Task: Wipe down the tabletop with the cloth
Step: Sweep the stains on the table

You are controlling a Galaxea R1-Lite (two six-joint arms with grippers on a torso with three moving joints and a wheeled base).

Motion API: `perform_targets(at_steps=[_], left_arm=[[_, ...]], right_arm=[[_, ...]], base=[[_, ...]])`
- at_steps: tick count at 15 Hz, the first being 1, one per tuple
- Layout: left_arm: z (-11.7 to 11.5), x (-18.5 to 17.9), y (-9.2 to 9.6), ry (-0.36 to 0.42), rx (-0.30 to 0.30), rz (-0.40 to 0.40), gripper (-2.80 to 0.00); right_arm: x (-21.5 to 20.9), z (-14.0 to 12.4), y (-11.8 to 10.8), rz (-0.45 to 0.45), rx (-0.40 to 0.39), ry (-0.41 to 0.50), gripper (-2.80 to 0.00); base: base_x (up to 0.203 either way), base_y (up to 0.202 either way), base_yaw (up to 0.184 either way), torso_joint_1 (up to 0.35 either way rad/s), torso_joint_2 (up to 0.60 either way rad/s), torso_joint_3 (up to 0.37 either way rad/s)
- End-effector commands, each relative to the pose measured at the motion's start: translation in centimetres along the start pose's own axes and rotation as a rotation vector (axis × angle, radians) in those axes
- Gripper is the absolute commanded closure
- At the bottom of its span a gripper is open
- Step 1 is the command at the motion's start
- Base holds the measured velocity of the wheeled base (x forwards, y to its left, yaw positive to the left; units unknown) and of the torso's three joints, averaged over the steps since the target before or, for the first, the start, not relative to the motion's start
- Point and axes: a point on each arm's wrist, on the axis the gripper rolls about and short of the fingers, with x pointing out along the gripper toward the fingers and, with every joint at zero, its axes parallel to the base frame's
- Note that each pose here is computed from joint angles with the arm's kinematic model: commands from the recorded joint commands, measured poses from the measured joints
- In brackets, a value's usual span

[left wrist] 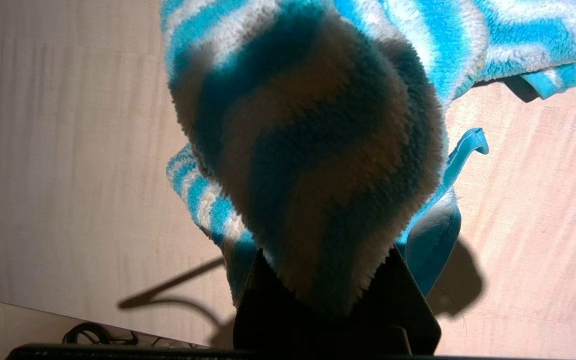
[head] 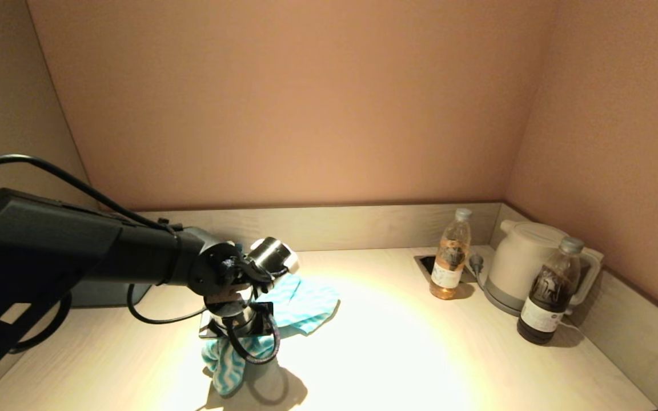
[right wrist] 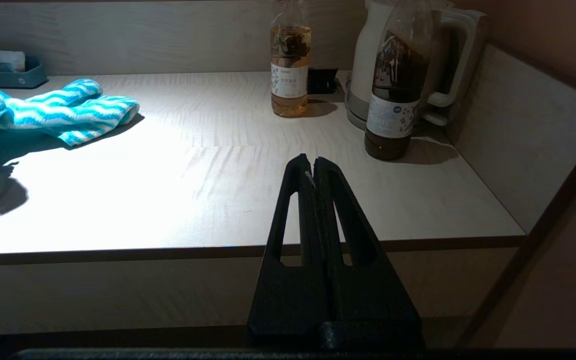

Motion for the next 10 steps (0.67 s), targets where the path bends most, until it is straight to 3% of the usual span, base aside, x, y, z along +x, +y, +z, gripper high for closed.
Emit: perform_targets(at_steps=[1, 5, 10], left_arm=[[1.1, -2.8, 0.9, -0.055, -0.035, -0.043, 0.0], [2.2, -7.4, 2.5, -0.143, -0.071, -0.112, 0.0], [2.9, -11.2, 4.5, -0.224, -0.063, -0.156, 0.0]], right_arm=[[0.0, 0.0, 0.0, 0.001, -0.001, 0.001, 0.0], [0.0, 0.0, 0.0, 0.001, -0.001, 0.002, 0.0], [0.0, 0.0, 0.0, 0.001, -0.001, 0.001, 0.0]], base=[[0.0, 0.0, 0.0, 0.0, 0.0, 0.0], [0.0, 0.0, 0.0, 0.0, 0.0, 0.0], [0.0, 0.0, 0.0, 0.0, 0.0, 0.0]])
